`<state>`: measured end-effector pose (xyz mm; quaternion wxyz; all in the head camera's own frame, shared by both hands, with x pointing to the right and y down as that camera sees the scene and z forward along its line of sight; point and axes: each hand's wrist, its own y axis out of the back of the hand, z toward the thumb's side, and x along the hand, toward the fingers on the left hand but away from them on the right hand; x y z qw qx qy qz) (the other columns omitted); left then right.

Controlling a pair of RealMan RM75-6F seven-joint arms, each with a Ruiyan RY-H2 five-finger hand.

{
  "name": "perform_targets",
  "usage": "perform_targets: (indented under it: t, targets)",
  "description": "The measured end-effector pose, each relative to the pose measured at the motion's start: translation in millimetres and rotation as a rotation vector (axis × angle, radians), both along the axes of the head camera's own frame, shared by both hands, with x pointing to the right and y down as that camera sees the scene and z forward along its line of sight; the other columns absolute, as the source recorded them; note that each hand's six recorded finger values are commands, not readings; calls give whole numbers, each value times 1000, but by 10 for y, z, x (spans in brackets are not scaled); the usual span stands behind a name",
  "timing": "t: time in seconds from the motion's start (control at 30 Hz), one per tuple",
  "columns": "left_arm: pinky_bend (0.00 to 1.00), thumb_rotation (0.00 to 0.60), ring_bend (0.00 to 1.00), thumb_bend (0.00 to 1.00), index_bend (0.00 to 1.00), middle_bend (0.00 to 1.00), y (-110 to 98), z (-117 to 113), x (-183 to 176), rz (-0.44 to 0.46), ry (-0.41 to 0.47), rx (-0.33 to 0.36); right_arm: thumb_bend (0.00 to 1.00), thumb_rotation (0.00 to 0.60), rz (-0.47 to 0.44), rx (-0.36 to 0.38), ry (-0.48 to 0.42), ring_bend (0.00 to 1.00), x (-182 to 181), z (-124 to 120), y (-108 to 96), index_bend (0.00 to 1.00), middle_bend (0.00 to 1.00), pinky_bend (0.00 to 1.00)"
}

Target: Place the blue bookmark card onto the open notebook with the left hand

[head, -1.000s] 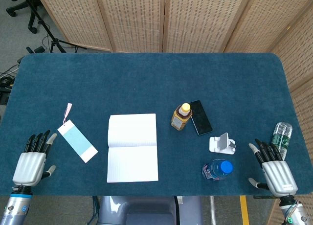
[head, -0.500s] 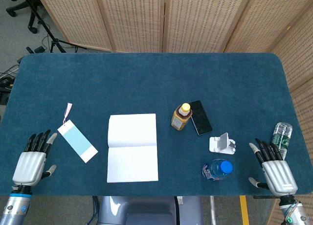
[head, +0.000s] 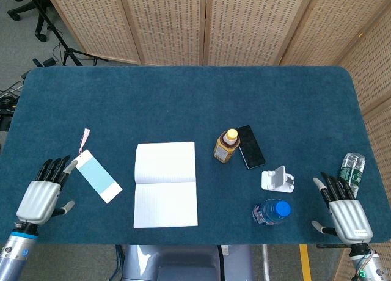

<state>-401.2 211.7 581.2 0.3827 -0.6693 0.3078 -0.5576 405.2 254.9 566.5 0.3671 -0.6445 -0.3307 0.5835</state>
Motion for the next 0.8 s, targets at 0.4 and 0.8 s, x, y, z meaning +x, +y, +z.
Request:
perform_targets:
  t: [0.4,0.8]
  targets:
    - [0,600,0,179,0,0,-199,-35,-15,92,-13,-33,0,600,0,39,-17,0,-7,-54,-35,0,0,0]
    - [0,600,0,201,0,0,-155,90,-39,143,-43,-79,0,600,13,207,-87,0,49,-423,-21,0,0,0]
